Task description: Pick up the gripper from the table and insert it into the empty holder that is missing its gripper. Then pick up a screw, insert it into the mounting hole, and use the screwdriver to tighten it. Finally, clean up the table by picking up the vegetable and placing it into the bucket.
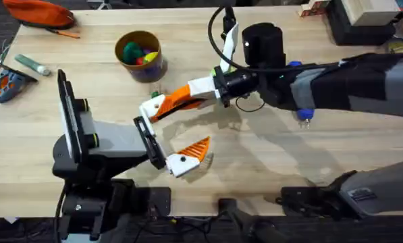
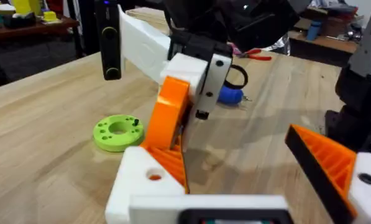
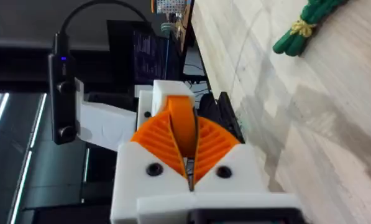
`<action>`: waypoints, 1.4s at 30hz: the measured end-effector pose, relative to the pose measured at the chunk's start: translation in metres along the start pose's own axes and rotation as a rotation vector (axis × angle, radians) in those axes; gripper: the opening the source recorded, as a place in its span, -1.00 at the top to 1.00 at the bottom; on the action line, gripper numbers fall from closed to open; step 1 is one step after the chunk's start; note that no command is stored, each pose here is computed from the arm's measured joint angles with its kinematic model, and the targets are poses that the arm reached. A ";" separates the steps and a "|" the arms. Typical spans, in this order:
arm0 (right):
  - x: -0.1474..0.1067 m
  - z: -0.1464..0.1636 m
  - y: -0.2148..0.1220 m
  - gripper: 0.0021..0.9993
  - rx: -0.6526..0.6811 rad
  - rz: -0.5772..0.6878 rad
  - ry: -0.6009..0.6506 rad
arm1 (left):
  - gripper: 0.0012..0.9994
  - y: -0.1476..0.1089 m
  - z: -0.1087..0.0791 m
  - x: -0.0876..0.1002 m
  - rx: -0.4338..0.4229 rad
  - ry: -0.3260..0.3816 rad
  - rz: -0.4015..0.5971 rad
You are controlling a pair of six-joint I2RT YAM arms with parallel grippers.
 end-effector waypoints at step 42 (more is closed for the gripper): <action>0.005 -0.003 0.000 1.00 -0.030 -0.031 0.048 | -0.97 0.000 0.003 0.000 0.016 -0.015 -0.002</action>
Point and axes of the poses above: each hand's point on the last joint's axis, 136 mm out from that joint toward the fingers, its own y axis out along the fingers, its own z axis along the line the jaws close on, x = y × z, the point moved 1 cm from there along -y, back along the fingers, and after that the axes turned 11 degrees about -y, right-handed, at the moved point
